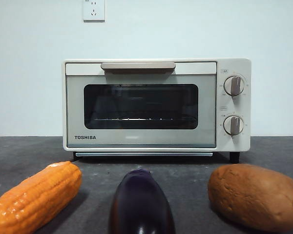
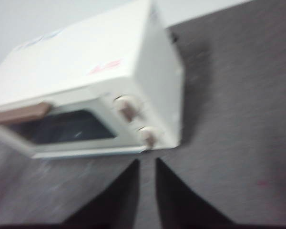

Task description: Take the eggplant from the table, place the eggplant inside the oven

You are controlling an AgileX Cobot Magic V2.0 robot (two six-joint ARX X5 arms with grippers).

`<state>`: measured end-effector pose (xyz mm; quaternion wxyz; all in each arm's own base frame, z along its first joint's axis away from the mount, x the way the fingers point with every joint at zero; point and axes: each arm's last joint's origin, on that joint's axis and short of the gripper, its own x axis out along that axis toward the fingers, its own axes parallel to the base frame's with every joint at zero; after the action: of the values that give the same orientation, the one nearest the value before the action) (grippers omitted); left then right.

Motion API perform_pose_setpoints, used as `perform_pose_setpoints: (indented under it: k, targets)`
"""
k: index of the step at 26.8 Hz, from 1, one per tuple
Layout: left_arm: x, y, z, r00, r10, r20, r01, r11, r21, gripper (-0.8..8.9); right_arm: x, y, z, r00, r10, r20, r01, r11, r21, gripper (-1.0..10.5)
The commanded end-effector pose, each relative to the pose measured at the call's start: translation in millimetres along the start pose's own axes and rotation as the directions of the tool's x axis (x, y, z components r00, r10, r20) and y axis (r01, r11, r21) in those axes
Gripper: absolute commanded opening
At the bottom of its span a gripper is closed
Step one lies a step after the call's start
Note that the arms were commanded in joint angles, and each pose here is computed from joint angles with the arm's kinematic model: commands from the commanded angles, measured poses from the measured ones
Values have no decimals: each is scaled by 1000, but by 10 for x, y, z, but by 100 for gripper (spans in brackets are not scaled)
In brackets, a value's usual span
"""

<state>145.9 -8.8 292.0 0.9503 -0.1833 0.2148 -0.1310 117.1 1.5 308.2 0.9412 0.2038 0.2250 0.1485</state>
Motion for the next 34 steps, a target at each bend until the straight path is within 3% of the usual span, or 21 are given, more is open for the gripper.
perform_pose_setpoints:
  k: [1,4,8,12,16,24,31,34]
  targets:
    - [28,-68,103,1000,-25,-9,25,998,54,6,94,29,46,992,108,-67,-104,993,64,227]
    - [86,-115,120,998,-52,-28,54,996,67,6,223,54,23,963,218,-159,-192,968,163,335]
    - [153,-153,101,995,-78,-56,82,994,75,6,377,163,-36,895,355,-270,-303,928,217,357]
    - [186,-197,82,992,-103,-74,109,991,84,6,506,344,-128,832,423,-360,-359,904,233,357]
    - [192,-225,71,990,-118,-82,125,988,90,6,617,546,-257,787,433,-439,-369,901,226,357]
    - [195,-248,62,988,-129,-88,138,986,94,6,875,945,-682,760,272,-590,-267,959,97,357]
    - [195,-247,61,988,-129,-89,138,986,92,6,1297,1412,-1121,668,111,-736,-196,980,-30,357]
    - [195,-247,60,988,-129,-90,137,986,92,6,1536,1568,-1311,628,-13,-778,-135,983,-125,356]
